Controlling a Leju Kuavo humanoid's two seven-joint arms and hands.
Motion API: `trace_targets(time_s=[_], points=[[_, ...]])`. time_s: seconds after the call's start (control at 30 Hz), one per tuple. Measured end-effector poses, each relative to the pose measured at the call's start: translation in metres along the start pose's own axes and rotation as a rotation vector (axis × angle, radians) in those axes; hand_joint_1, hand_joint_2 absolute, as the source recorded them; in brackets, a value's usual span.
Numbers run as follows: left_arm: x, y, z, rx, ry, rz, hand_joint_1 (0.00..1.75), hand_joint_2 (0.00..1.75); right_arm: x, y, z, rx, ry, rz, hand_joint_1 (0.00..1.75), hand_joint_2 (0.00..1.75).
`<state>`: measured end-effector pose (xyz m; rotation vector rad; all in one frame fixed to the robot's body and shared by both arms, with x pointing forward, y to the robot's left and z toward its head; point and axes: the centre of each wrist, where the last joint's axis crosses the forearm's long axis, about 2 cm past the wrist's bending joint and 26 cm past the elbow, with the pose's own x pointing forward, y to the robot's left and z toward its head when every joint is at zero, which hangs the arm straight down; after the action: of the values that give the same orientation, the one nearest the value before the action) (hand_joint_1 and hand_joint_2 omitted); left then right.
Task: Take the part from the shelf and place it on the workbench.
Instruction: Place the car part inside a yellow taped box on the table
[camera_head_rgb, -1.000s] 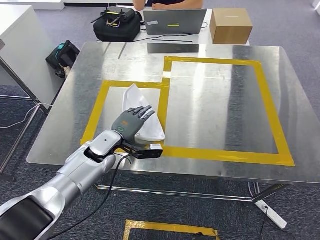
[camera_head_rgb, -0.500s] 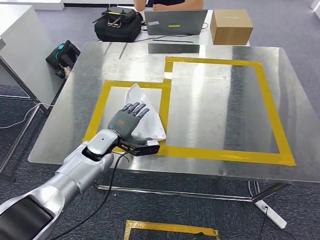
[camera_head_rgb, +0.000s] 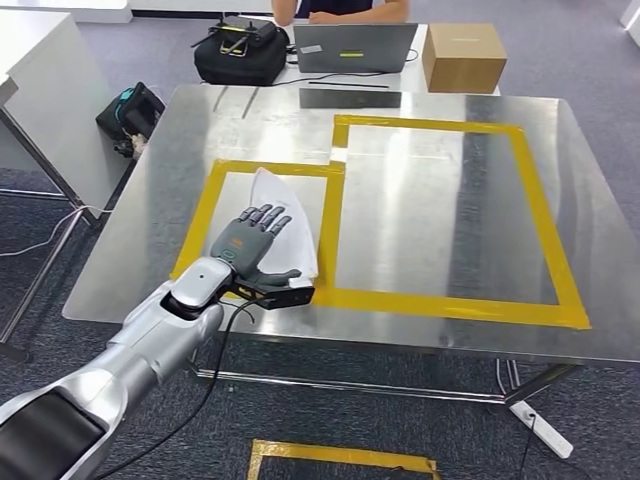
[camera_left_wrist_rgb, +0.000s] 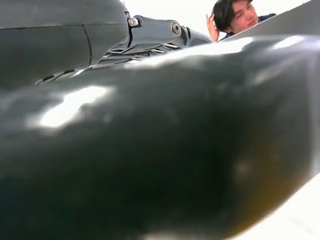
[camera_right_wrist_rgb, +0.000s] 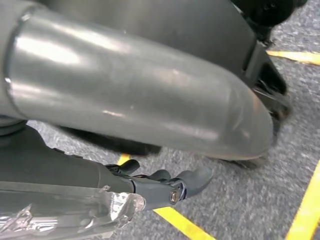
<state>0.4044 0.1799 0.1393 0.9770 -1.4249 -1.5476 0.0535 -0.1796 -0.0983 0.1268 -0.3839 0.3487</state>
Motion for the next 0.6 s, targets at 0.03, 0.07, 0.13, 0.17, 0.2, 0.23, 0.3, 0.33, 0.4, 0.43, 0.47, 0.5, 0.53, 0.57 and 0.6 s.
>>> trace_targets(time_s=[0.03, 0.07, 0.13, 0.17, 0.2, 0.23, 0.3, 0.33, 0.4, 0.43, 0.47, 0.5, 0.53, 0.57, 0.6], points=[[-0.001, 0.000, 0.000, 0.000, 0.002, 0.000, 0.00, 0.00, 0.000, 0.000, 0.000, -0.001, -0.001, 0.000, 0.00, 0.00], [-0.002, 0.000, 0.000, -0.001, 0.005, 0.000, 0.00, 0.00, 0.000, 0.000, 0.000, -0.002, -0.001, 0.000, 0.00, 0.00], [-0.004, 0.000, 0.000, -0.003, 0.013, 0.000, 0.00, 0.00, 0.000, -0.001, 0.000, -0.003, 0.001, -0.001, 0.00, 0.00], [-0.005, -0.001, 0.001, -0.004, 0.017, 0.000, 0.00, 0.00, 0.000, -0.001, 0.000, -0.003, 0.001, -0.001, 0.00, 0.00], [-0.007, -0.001, 0.001, -0.005, 0.021, -0.001, 0.00, 0.00, 0.000, -0.001, 0.000, -0.003, 0.001, -0.001, 0.00, 0.00], [-0.008, -0.001, 0.001, -0.006, 0.024, -0.001, 0.00, 0.00, 0.000, -0.001, 0.000, -0.003, 0.001, -0.001, 0.00, 0.00], [-0.009, -0.003, 0.002, -0.012, 0.027, -0.001, 0.00, 0.00, 0.000, -0.001, 0.000, -0.003, 0.002, -0.001, 0.00, 0.00], [-0.009, -0.004, 0.003, -0.014, 0.028, -0.001, 0.00, 0.00, 0.000, -0.001, 0.000, -0.003, 0.002, -0.001, 0.00, 0.00], [-0.010, -0.005, 0.003, -0.016, 0.031, -0.001, 0.00, 0.00, 0.000, -0.001, 0.000, -0.004, 0.002, -0.001, 0.00, 0.00], [-0.010, -0.004, 0.003, -0.014, 0.034, -0.002, 0.00, 0.00, 0.000, -0.001, 0.000, -0.004, 0.002, -0.001, 0.00, 0.00], [-0.011, -0.003, 0.002, -0.012, 0.036, -0.002, 0.00, 0.00, 0.000, -0.001, 0.000, -0.005, 0.002, -0.001, 0.00, 0.00], [-0.011, -0.002, 0.001, -0.010, 0.038, -0.003, 0.00, 0.00, 0.000, -0.001, 0.000, -0.006, 0.002, -0.001, 0.00, 0.00], [-0.011, -0.002, 0.001, -0.009, 0.040, -0.003, 0.00, 0.00, 0.000, -0.001, 0.000, -0.007, 0.002, -0.001, 0.00, 0.00], [-0.012, -0.002, 0.002, -0.011, 0.042, -0.004, 0.00, 0.00, -0.001, 0.000, 0.000, -0.007, 0.003, -0.001, 0.00, 0.00], [-0.012, -0.004, 0.003, -0.014, 0.045, -0.003, 0.00, 0.00, -0.002, 0.000, 0.000, -0.007, 0.005, -0.001, 0.00, 0.00]])
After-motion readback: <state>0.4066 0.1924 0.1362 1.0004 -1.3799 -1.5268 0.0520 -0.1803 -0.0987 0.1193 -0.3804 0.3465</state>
